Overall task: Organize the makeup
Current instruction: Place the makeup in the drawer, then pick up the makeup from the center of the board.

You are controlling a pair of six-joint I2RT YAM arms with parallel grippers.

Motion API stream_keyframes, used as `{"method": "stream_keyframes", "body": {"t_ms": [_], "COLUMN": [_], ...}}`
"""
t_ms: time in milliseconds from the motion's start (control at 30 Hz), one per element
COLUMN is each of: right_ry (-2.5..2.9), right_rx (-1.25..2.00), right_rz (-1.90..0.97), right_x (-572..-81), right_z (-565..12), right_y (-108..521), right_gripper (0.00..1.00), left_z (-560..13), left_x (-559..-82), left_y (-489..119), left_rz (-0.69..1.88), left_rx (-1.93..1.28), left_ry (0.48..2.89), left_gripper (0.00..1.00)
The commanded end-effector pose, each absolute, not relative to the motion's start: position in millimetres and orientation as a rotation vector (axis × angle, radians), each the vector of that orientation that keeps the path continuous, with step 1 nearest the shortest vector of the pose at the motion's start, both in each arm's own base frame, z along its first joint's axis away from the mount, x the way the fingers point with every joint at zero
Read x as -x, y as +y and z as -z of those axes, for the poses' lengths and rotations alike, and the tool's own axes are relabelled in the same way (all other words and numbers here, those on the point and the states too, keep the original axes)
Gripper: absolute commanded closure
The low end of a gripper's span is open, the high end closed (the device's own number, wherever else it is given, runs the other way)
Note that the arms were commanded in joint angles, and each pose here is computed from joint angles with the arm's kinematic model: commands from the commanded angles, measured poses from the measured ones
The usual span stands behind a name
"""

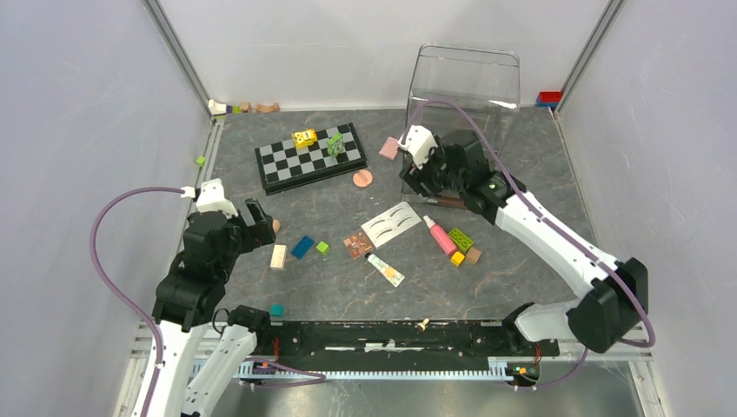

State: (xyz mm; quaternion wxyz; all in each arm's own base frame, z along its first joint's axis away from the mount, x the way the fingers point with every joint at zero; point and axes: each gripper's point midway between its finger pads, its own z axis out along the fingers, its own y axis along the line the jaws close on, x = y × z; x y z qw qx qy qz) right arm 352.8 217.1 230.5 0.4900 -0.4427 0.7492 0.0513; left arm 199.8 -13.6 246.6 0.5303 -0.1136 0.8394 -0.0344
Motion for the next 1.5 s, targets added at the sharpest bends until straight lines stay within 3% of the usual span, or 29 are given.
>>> {"method": "stream_keyframes", "body": {"t_ms": [0, 300, 500, 633, 867, 1467], "right_ry": [1.804, 2.098, 2.198, 2.253, 2.312, 2.367], "right_rx": [0.900, 0.742, 0.685, 0.669, 0.644, 0.724], "right_rz": [-0.528, -0.661, -0.584, -0.529, -0.372, -0.326], "right_x": [-306.1, -238.6, -231.2, -234.4, -248.8, -251.3], "right_z": [-249.4, -164.2, -131.2, -114.9, -86.6, -41.8], "right_y": [276.3, 324.7, 354.0, 371.5, 378.2, 390.9], "right_gripper": [0.24, 0.22, 0.14, 0.04, 0.04, 0.11], "left_z": [-251.4, -247.8, -249.2, -250.5, -249.3, -250.3], "left_x": [-206.8, -209.3, -208.3, -207.5, -207.8, -206.5], "left_y": [-12.7, -13.1, -13.3, -13.0, -12.5, -11.6], "left_rz": [0.077, 0.070, 0.075, 0.078, 0.075, 0.074], "left_rx": [0.285, 0.285, 0.285, 0.285, 0.290, 0.292], "left_ry": [1.980, 1.998, 1.992, 1.984, 1.986, 1.979], "left_gripper": [0.00, 0.00, 0.00, 0.00, 0.00, 0.00]}}
